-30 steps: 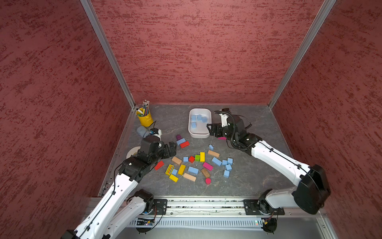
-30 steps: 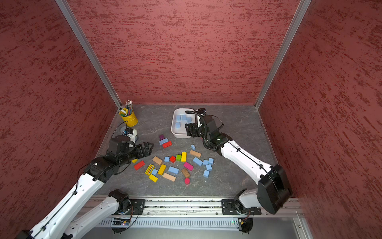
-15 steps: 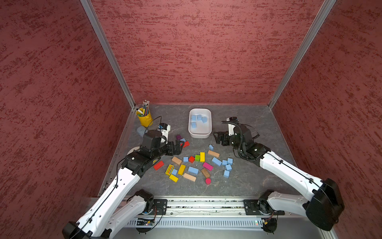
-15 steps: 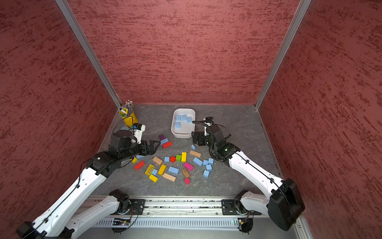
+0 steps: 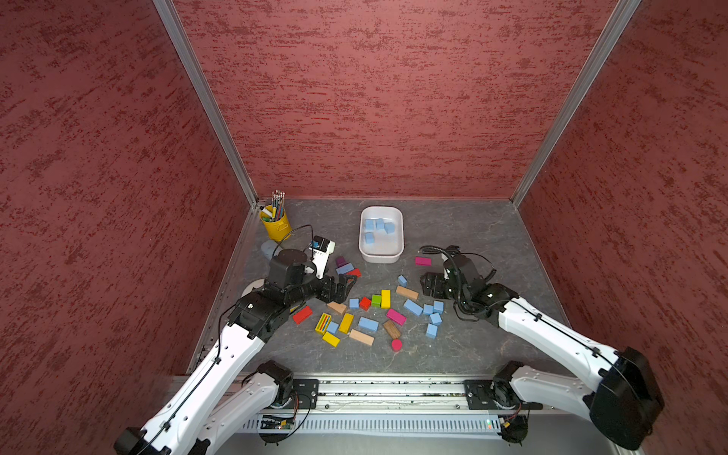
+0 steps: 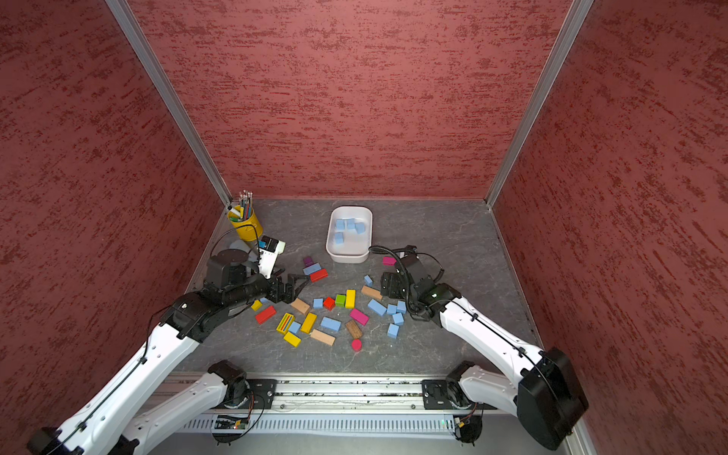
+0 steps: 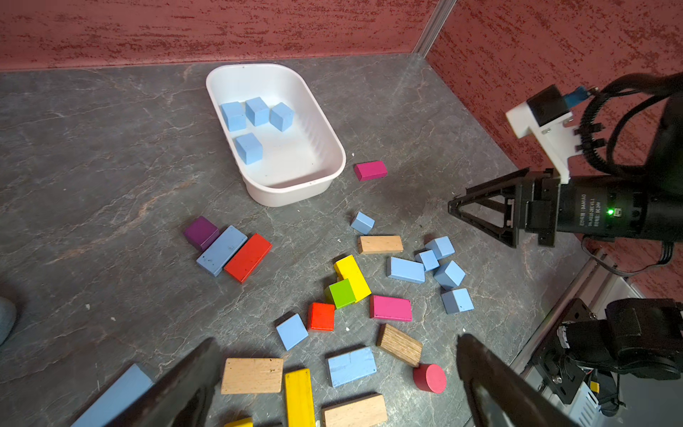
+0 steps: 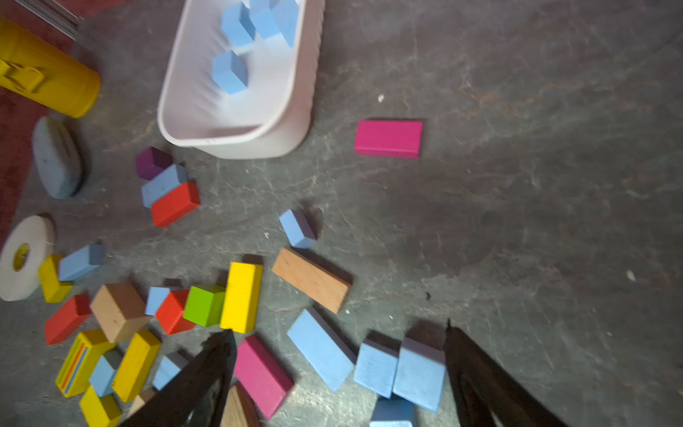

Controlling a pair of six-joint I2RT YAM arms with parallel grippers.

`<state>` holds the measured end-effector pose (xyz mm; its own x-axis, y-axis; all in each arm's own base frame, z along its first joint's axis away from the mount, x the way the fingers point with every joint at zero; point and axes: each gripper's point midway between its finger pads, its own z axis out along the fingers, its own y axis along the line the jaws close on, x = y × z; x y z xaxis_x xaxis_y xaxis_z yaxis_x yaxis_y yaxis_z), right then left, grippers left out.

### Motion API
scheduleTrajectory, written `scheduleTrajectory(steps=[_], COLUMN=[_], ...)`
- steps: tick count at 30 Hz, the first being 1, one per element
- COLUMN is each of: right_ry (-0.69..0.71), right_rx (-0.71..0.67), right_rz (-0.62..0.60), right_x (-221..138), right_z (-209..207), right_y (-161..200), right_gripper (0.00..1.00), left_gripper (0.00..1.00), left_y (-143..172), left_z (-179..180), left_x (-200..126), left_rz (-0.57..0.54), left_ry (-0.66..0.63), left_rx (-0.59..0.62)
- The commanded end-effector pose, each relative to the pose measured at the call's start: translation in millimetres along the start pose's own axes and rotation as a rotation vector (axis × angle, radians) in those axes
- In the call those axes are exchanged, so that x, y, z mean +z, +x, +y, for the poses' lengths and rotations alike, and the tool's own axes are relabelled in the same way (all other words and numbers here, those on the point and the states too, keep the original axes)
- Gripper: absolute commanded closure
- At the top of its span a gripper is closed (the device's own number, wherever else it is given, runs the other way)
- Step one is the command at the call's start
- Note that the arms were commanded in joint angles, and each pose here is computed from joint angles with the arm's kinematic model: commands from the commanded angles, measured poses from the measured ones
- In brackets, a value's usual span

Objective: Pick out the blue building blocks
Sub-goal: Pick up the building block from the center of the board.

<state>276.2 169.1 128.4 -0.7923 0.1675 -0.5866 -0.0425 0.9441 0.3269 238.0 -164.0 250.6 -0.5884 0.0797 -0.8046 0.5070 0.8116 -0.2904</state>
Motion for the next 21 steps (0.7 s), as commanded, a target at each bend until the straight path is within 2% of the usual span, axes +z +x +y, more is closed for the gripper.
scheduleTrajectory(steps=[1, 8, 21], right_ry=[0.089, 0.149, 0.238], right_rx=[0.056, 0.106, 0.067], right_rz=[0.099, 0.15, 0.167], right_x=[5, 14, 36], right_z=[-22, -39, -47], right_y=[32, 59, 61], right_gripper=[0.15, 0.24, 0.47], left_gripper=[0.0, 0.0, 0.0], left_y=[-2, 2, 11], left_z=[-5, -4, -1], left_x=[-1, -2, -2], left_rz=[-0.027, -0.026, -0.005], left_ry=[0.028, 0.022, 0.0], left_rx=[0.037, 0.021, -0.024])
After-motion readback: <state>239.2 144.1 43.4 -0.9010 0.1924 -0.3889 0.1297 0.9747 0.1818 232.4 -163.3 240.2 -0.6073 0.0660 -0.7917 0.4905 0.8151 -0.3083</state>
